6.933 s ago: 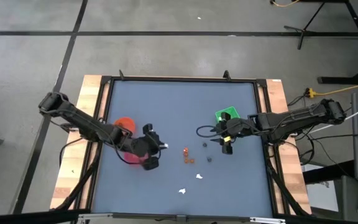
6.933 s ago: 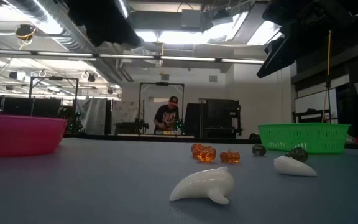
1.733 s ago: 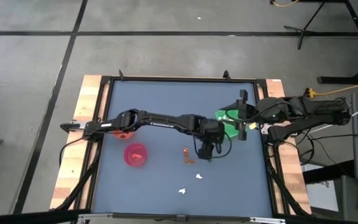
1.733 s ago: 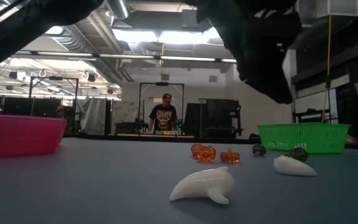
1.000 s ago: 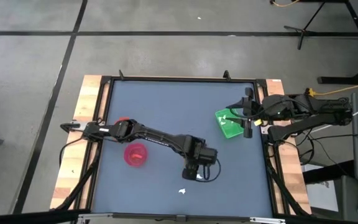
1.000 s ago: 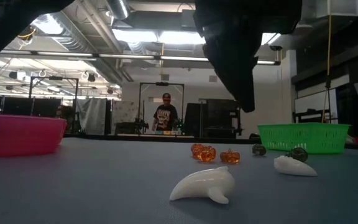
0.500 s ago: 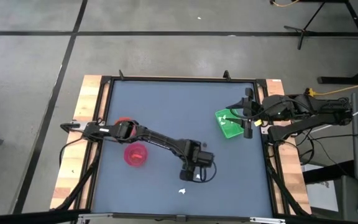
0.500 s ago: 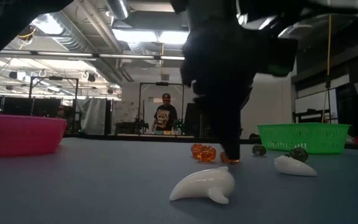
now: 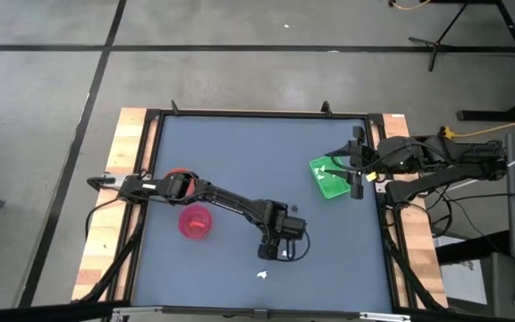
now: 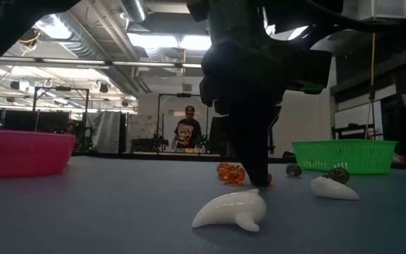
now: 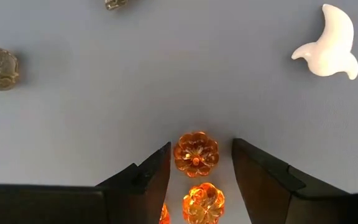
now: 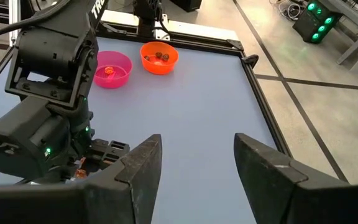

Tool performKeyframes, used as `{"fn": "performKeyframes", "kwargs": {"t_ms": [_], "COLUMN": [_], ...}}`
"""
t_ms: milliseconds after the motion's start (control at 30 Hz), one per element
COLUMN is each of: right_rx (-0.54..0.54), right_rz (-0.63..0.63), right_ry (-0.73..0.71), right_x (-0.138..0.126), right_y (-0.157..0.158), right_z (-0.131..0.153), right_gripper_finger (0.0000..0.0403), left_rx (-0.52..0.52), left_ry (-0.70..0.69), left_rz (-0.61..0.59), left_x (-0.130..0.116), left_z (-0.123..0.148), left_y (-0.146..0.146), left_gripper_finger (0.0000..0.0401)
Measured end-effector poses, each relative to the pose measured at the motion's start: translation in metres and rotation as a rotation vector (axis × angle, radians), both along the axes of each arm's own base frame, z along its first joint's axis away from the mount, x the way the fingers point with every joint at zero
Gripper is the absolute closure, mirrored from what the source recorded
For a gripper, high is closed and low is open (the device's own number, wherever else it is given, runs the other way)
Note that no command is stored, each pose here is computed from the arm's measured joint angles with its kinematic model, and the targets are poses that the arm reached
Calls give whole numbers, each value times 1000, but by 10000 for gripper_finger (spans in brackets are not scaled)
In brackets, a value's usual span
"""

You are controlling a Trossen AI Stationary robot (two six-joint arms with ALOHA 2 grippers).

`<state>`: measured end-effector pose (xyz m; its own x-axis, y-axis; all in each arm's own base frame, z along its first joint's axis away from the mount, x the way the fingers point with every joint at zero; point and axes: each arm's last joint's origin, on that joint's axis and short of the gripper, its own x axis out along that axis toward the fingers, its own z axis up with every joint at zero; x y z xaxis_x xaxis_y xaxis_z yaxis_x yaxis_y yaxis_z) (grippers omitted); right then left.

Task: Sort Halloween decoration
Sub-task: Put the orange pumpkin toy into the red bowl

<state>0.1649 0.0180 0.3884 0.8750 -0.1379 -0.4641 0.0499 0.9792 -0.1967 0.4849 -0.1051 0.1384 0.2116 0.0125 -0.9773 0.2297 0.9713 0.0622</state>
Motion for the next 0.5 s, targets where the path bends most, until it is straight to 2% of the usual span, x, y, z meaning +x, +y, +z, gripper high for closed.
{"fn": "performKeyframes", "kwargs": {"t_ms": [500], "right_rx": [0], "right_rz": [0], "right_ry": [0], "right_x": [0], "right_y": [0], "right_z": [0], "right_gripper_finger": [203], "left_rx": [-1], "left_ry": [3], "left_rz": [-1], "left_x": [0], "left_z": [-1], "left_y": [0], "left_gripper_finger": [299]}}
